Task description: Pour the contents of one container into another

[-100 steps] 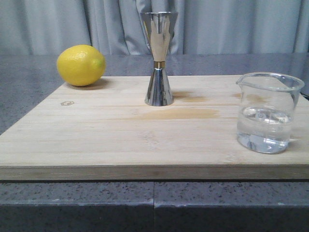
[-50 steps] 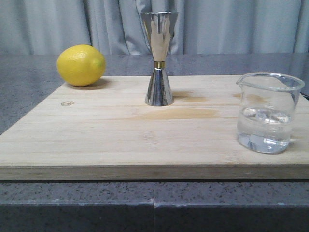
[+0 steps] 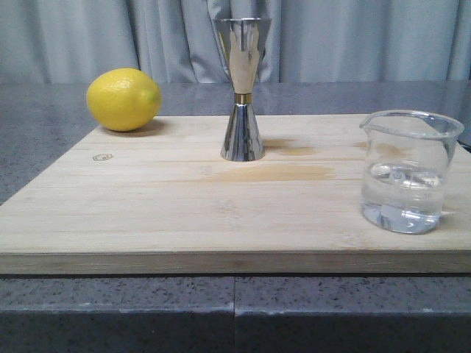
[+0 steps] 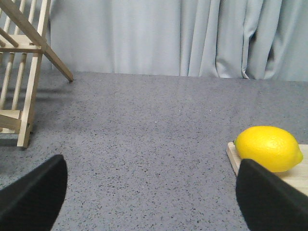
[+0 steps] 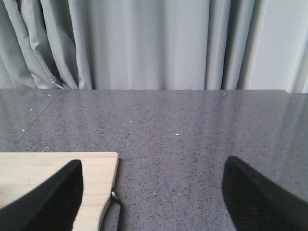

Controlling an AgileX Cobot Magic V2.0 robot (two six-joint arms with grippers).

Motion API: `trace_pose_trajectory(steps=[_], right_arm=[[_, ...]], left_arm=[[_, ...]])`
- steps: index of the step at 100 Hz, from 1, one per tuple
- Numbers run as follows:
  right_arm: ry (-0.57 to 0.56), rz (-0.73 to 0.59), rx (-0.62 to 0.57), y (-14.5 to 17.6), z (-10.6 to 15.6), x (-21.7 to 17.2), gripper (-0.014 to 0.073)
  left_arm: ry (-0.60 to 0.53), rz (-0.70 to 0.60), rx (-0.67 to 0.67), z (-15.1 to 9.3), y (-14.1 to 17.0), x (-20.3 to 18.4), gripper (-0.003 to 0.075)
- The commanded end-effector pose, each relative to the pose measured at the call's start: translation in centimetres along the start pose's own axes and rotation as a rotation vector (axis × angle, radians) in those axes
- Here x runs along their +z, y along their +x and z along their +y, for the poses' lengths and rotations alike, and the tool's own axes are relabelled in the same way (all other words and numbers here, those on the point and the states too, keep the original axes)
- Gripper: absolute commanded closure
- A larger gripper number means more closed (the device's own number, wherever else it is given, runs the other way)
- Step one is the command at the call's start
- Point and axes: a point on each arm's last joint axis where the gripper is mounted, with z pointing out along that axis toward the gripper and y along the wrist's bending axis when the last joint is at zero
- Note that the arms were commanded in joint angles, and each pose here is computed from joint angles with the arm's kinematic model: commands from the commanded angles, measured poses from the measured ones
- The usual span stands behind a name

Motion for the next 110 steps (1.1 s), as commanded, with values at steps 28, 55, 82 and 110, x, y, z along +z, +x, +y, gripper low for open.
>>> trace_pose_trajectory(steps=[28,55,82,110], right_arm=[[-0.003,-0.014,0.002,-1.7,0.0,-0.1,0.0052],[-0.005,0.136,0.001,-2.9,0.0,1.0,0.0052],[-0.011,0.225,0.01,-3.2,0.0,2.6,0.0053],[-0.016,0.241,0.019,-3.0,0.1,3.0,0.0053]], left_arm=[[0.03,-0.037,-0.028,-0.3,-1.8,-0.4,0.0059],[0.1,0.185,0.043,-1.1,-4.1,0.2,0.0059],[0.44,0.294,0.138,-3.8,-5.4,3.6,0.0059],[0.776,0.224,0.141,-6.2,-5.2,8.3,0.0059]])
